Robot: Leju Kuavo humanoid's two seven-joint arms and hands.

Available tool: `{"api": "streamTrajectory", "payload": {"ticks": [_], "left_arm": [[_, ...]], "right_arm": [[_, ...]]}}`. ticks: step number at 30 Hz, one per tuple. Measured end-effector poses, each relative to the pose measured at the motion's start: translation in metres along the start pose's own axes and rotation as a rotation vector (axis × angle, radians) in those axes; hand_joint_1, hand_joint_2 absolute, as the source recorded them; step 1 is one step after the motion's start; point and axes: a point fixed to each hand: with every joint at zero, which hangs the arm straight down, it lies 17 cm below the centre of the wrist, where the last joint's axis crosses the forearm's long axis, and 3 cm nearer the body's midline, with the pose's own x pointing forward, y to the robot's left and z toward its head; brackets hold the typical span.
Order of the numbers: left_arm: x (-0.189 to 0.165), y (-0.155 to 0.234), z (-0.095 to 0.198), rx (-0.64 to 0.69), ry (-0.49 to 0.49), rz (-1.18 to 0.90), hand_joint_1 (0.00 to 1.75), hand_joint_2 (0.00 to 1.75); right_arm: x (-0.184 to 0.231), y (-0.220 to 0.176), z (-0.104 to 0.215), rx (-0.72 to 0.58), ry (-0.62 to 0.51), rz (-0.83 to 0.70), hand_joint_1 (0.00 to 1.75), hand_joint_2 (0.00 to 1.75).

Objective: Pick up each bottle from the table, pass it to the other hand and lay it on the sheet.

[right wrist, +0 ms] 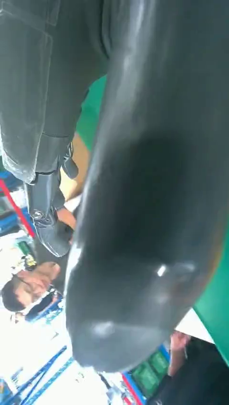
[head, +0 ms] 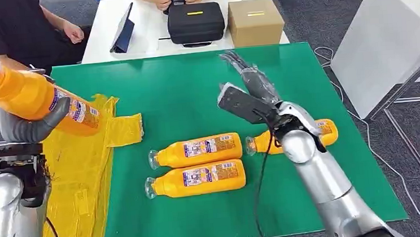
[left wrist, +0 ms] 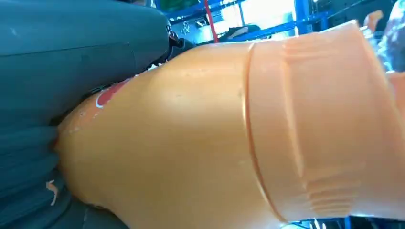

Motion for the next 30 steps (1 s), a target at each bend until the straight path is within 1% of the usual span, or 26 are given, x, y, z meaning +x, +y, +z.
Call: {"api": "streamTrajectory", "payload": {"ticks": [3, 7, 10, 14, 16, 18, 20, 24, 25, 27, 30], "left_arm": [[-0.001, 0.005, 0.0, 0.013, -0.008, -0.086, 1.75, 1.75], [-0.009, 0.027, -0.003, 0.049, -0.01, -0.383, 1.75, 1.75], [-0.018, 0.034, -0.003, 0.043, 0.01, -0.445, 1.75, 1.75], [-0.026, 0.035, -0.004, 0.034, 0.03, -0.489, 1.75, 1.75], [-0.032, 0.039, -0.005, 0.033, 0.045, -0.588, 1.75, 1.75], [-0.039, 0.045, -0.009, 0.034, 0.053, -0.731, 1.75, 1.75], [-0.051, 0.056, -0.013, 0.027, 0.059, -0.921, 1.75, 1.75], [-0.084, 0.072, -0.01, 0.002, 0.109, -1.118, 1.75, 1.75], [-0.093, 0.074, -0.007, 0.002, 0.116, -1.194, 1.75, 1.75], [-0.111, 0.069, 0.003, -0.021, 0.122, -1.345, 1.75, 1.75], [-0.148, 0.053, 0.016, -0.106, 0.184, -1.526, 1.75, 1.75]], "right_arm": [[-0.005, -0.01, 0.009, -0.02, 0.002, 0.008, 0.0, 0.0], [-0.026, -0.023, 0.038, -0.052, 0.038, -0.005, 0.0, 0.0], [-0.038, -0.029, 0.055, -0.067, 0.062, -0.001, 0.0, 0.0], [-0.042, -0.033, 0.064, -0.074, 0.07, 0.004, 0.0, 0.0], [-0.044, -0.035, 0.067, -0.077, 0.078, 0.003, 0.0, 0.0], [-0.049, -0.032, 0.074, -0.065, 0.089, -0.007, 0.0, 0.0], [-0.054, -0.025, 0.082, -0.039, 0.09, -0.024, 0.0, 0.0], [-0.063, -0.013, 0.095, 0.004, 0.093, -0.039, 0.0, 0.0], [-0.065, -0.009, 0.099, 0.015, 0.098, -0.04, 0.0, 0.0], [-0.071, 0.001, 0.107, 0.036, 0.114, -0.037, 0.0, 0.0], [-0.08, 0.014, 0.119, 0.069, 0.137, -0.02, 0.0, 0.0]]}}
